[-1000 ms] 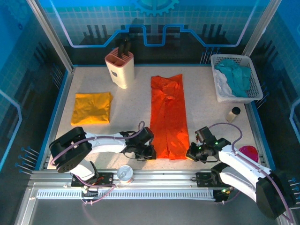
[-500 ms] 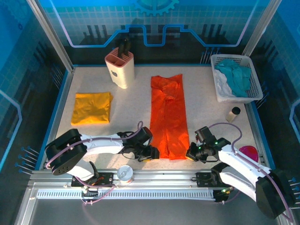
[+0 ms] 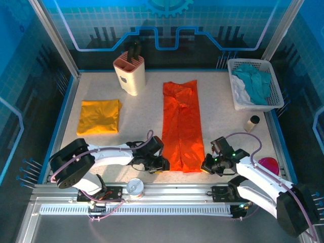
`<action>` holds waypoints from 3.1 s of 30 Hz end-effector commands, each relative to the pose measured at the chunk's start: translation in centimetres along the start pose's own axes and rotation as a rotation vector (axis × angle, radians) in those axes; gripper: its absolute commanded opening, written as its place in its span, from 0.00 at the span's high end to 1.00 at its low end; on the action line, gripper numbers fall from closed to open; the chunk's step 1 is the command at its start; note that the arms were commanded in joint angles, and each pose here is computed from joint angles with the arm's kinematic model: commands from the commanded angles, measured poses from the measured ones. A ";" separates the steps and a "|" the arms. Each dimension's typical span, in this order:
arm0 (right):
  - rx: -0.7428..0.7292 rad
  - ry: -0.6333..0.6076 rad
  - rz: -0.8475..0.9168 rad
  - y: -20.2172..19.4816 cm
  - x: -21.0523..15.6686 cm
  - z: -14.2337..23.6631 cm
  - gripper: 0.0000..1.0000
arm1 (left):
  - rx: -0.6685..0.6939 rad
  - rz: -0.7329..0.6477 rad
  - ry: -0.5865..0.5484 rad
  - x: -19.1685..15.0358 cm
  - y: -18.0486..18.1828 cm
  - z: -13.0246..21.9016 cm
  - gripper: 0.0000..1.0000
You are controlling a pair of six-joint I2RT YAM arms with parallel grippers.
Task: Fold and stack the t-shirts
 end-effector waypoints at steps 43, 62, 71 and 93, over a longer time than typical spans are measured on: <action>0.216 -0.170 0.005 12.6 10.5 8.5 1.00 | -0.033 -0.133 -0.251 14.8 -6.6 10.4 1.00; 0.260 -0.197 0.040 17.9 21.1 8.4 1.00 | -0.060 -0.179 -0.349 25.6 -6.8 12.0 1.00; 0.240 -0.163 0.045 18.8 23.7 6.9 1.00 | -0.052 -0.143 -0.351 28.8 -4.8 11.6 1.00; 0.196 -0.116 0.024 18.8 28.8 2.5 0.62 | -0.006 -0.096 -0.355 34.1 -1.8 8.8 0.55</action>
Point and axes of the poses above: each hand's point on the last joint's axis, 136 mm out from that joint toward the fingers, its own z axis back along the fingers, its own y axis along the line the jaws close on, x = y × z, the point moved 3 cm from there along z, back along the fingers, and after that the axes turned 5 degrees about -z, right-handed, at the moved point
